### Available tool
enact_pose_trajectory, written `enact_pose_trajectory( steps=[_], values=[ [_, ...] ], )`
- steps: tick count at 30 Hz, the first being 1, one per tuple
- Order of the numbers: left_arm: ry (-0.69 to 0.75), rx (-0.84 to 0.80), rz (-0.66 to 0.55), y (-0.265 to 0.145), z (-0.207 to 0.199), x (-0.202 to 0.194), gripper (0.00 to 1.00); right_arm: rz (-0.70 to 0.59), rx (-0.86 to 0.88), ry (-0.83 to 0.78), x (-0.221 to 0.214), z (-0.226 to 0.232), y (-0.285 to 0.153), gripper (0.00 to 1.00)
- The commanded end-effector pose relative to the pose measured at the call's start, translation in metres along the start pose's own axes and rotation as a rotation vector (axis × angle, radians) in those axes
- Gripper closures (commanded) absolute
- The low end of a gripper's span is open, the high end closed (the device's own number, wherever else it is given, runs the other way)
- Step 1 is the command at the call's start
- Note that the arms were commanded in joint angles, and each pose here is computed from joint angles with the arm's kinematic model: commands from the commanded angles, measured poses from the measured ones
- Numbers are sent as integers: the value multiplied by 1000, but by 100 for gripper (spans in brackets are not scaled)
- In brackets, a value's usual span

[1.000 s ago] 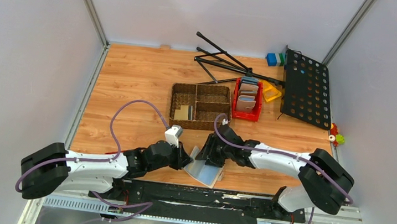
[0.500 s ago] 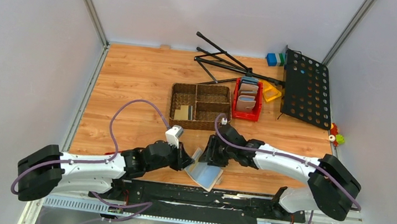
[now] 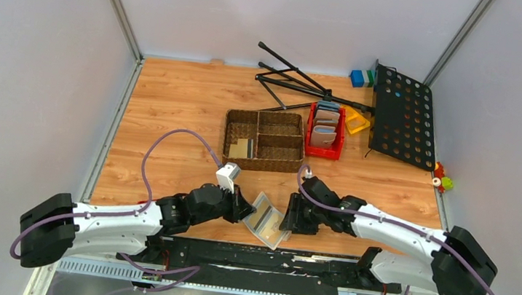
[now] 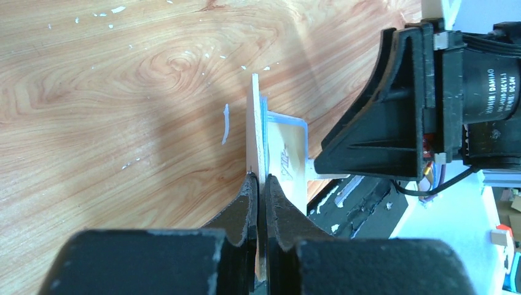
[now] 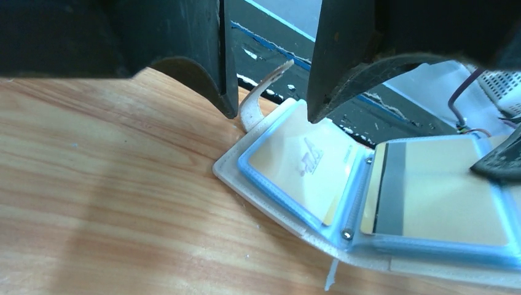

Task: Take the credit cards out of the card holder
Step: Remove the credit card from the card holder.

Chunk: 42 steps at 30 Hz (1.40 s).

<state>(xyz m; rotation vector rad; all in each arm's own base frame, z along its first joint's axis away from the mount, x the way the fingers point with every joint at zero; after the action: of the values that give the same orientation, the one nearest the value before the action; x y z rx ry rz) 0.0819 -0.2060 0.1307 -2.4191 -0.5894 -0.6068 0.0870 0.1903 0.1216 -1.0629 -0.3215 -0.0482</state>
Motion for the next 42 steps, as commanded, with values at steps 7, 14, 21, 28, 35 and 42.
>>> enact_pose_trajectory(
  steps=[7, 14, 21, 28, 35, 42],
  values=[
    [-48, 2, -67, 5, -9, 9, 99, -159, 120, 10, 3, 0, -16, 39],
    [-75, 14, -45, 7, -5, 4, 89, -168, 93, -21, 0, -8, -10, 35],
    [-106, -21, -11, 8, -5, -2, 76, -81, 56, -39, -2, -10, 7, 44],
    [-101, 55, 26, 9, 1, -5, 60, -77, 49, -39, -3, -13, 13, 54],
    [-47, 146, 141, 20, 1, -10, 58, -84, 51, -41, -2, -13, 13, 55],
    [-59, 158, 188, 30, 3, -17, 79, -90, 55, -52, -2, -13, 12, 55]
  ],
)
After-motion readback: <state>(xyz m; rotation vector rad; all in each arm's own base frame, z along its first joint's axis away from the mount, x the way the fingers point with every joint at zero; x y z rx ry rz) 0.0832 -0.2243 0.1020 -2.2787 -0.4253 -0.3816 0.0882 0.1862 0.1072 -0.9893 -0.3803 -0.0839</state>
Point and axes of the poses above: each gripper's point midway between its finger pads, its own y axis out along the fingers, its own z axis along the line the jaws close on, x = y × z, the point moved 10 cm from there along -y, back along the fingers, and after that the axes turned 11 degrees about -y, right-handed, at the moved point
